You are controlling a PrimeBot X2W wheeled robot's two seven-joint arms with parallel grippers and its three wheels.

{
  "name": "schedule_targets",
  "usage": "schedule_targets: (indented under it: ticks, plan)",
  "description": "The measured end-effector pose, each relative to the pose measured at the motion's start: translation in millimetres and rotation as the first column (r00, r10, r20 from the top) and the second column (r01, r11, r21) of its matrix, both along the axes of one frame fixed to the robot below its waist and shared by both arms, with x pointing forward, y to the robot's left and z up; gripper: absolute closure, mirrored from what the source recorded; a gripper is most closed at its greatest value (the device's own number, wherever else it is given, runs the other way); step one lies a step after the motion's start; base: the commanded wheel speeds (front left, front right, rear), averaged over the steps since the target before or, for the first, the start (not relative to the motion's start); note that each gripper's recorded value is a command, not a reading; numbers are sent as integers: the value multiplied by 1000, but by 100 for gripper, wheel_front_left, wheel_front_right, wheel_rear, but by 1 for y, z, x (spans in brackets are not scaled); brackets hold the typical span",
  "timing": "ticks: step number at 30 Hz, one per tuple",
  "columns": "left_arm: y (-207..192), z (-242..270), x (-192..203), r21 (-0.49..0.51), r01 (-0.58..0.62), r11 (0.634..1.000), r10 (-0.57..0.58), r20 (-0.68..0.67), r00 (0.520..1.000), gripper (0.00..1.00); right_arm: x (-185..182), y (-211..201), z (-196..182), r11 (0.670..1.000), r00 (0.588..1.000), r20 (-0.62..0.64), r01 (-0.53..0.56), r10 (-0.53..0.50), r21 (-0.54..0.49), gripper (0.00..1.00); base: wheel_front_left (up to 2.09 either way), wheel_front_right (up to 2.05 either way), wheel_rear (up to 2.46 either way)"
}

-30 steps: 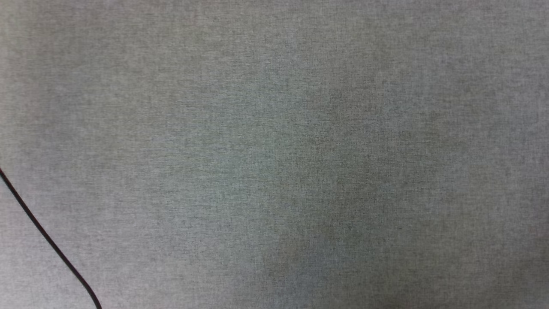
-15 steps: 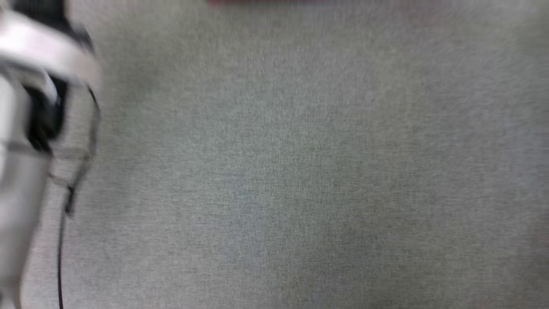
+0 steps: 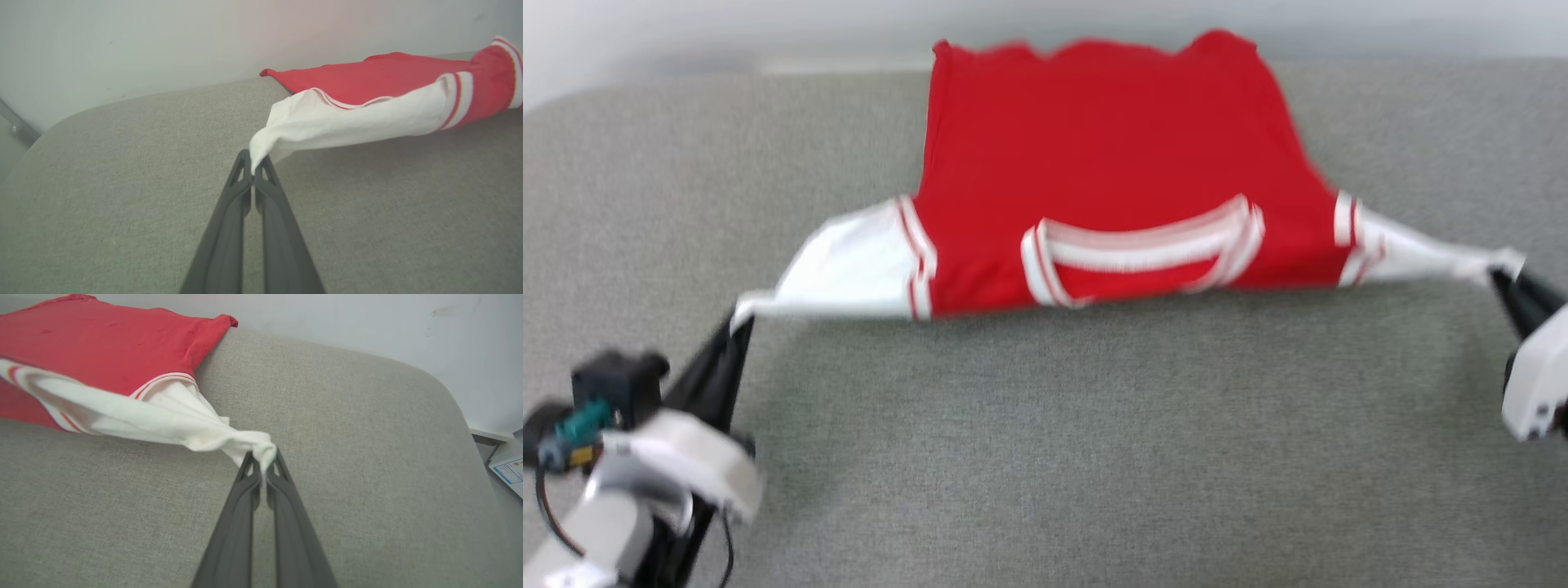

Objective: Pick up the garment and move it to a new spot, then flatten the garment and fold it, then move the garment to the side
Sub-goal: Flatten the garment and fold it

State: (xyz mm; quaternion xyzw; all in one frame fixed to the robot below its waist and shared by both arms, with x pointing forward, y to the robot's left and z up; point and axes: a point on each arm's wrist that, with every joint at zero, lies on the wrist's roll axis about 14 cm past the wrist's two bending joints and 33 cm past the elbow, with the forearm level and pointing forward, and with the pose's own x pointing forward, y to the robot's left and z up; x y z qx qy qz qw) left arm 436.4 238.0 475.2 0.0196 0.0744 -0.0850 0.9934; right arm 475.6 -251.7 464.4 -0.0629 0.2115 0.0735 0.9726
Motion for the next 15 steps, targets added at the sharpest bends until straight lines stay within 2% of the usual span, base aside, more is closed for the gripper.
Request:
schedule_targets:
  ticks: [5,15]
  plan:
    - [-1,-18,-44,-18,-8,1000,6,-100,995,100,-50,-2,-10,1000,997,-72,1,0,21,100,0,0,0]
    - [-16,-43,-100,-51,10,999,-22,-240,971,100,-114,-21,-17,994,984,-170,74,-60,77,100,0,0,0]
